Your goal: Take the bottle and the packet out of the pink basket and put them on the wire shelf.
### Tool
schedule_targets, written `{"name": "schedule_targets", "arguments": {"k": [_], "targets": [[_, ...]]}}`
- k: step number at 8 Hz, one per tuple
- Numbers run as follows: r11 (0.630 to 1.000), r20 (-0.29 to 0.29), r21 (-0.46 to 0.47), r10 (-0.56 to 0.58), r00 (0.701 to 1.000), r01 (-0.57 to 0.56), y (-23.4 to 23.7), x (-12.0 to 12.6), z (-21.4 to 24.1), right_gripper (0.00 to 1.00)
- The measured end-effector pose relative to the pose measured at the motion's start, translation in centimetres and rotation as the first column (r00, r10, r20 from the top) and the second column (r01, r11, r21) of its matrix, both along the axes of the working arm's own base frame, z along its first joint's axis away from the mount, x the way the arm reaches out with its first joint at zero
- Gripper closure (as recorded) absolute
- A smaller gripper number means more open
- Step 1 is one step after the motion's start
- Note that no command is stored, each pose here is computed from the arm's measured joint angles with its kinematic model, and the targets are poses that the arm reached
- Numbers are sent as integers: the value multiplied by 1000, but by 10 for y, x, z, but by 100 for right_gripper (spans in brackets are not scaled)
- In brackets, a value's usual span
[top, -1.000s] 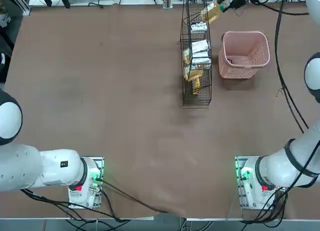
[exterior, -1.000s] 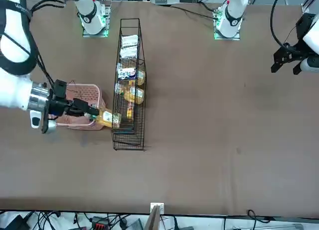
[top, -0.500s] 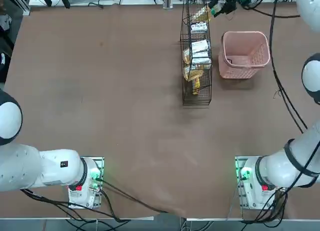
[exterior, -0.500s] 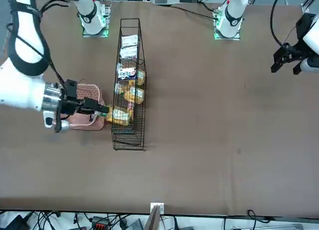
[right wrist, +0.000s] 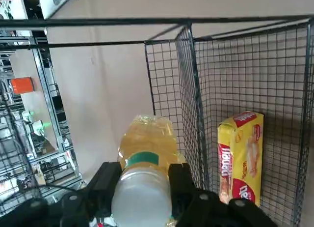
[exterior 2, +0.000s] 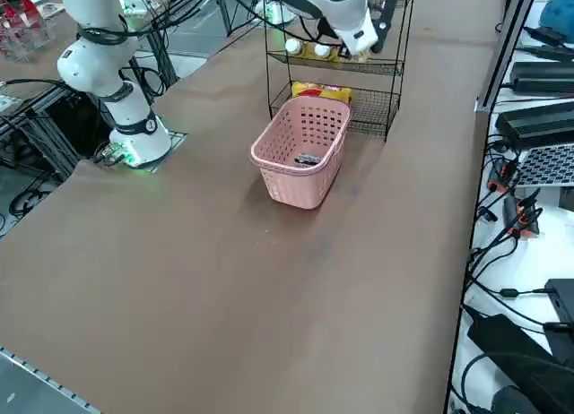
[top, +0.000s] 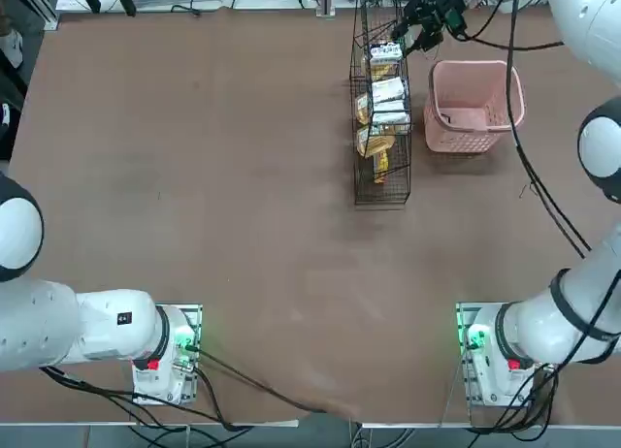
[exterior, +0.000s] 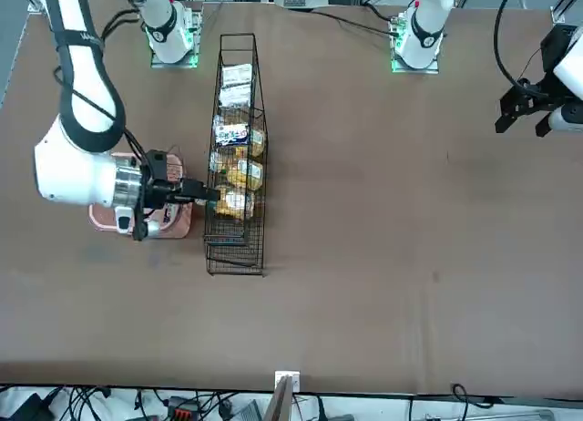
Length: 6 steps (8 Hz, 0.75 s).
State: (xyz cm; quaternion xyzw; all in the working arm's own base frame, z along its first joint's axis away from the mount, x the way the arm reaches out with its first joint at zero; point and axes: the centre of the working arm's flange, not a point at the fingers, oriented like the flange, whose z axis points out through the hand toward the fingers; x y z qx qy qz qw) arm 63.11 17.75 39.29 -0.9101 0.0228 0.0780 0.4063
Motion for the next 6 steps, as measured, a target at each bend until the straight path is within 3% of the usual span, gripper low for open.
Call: {"name": "schedule_targets", "arguments": {"k": [2,6], "targets": [[1000,9,-3,4,1000,-4,6,-1,-2,45],[995,119,-34,101,988,-98,12,-2,-6,45]]}}
